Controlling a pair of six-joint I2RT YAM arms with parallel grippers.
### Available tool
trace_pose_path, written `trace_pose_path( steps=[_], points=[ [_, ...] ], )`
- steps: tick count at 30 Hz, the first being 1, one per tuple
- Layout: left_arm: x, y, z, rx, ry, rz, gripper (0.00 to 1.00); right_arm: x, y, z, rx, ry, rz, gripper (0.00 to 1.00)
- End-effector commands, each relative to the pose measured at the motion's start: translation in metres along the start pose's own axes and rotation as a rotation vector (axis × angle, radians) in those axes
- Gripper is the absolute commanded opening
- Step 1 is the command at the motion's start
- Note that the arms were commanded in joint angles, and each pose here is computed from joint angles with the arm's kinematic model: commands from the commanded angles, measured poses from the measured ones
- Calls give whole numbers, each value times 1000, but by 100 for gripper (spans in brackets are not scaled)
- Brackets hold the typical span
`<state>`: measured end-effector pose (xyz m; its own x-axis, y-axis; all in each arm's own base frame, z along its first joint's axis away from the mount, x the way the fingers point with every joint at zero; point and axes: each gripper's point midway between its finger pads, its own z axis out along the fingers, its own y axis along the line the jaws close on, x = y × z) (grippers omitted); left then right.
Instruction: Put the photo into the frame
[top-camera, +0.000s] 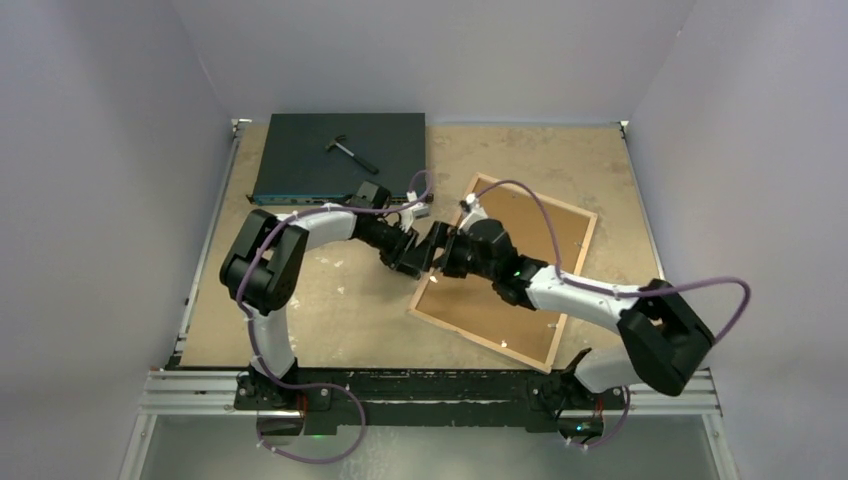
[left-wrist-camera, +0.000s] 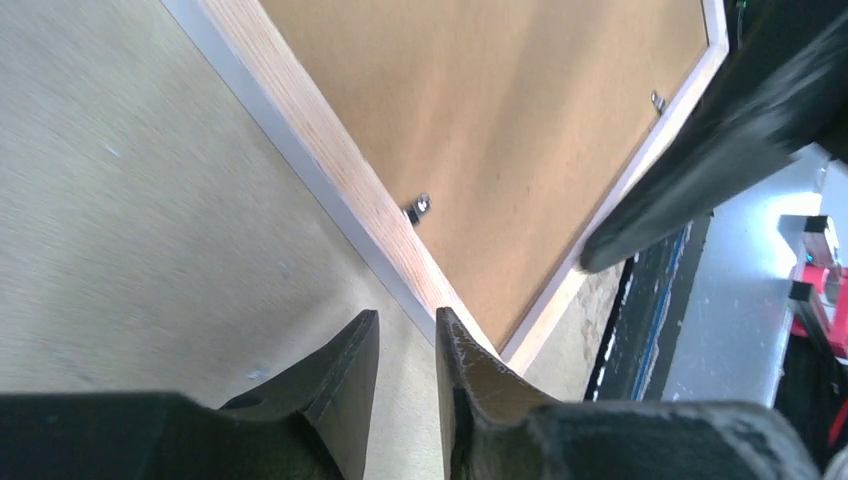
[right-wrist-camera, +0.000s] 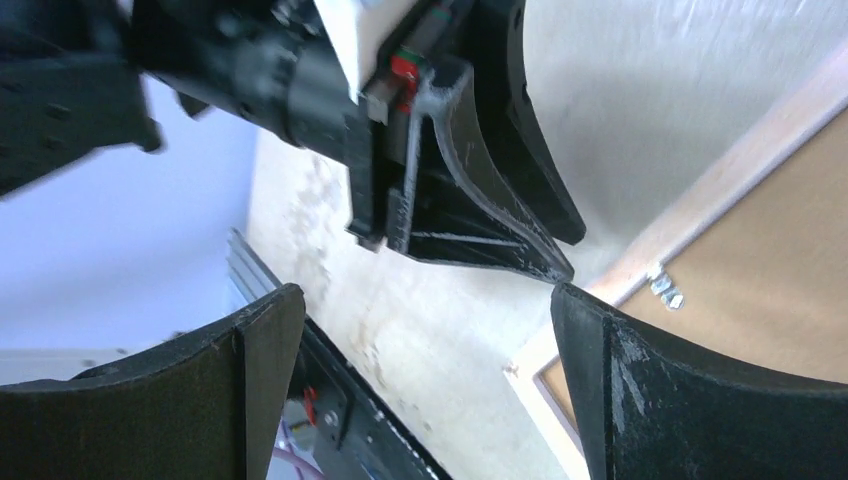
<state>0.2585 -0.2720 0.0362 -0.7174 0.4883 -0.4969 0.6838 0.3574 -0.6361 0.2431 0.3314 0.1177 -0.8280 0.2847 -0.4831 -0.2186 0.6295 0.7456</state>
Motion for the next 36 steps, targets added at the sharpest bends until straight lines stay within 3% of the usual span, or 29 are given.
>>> trace_pose_path(
  steps=[1,9,17,29,36],
  points=[
    [-56,-6,-23,-33,-105,109,30,-54,4,-24,-25,-85,-34,95],
    [-106,27,0,-69,-224,38,36,-143,-84,-48,191,-279,-27,98],
    [-131,51,17,-110,-285,1,36,-192,-138,-30,315,-312,6,98],
    [-122,49,31,-35,-253,-15,22,-205,-162,19,284,-255,60,95],
    [-108,50,35,-37,-227,-13,20,-204,-174,40,270,-242,87,93]
  ],
)
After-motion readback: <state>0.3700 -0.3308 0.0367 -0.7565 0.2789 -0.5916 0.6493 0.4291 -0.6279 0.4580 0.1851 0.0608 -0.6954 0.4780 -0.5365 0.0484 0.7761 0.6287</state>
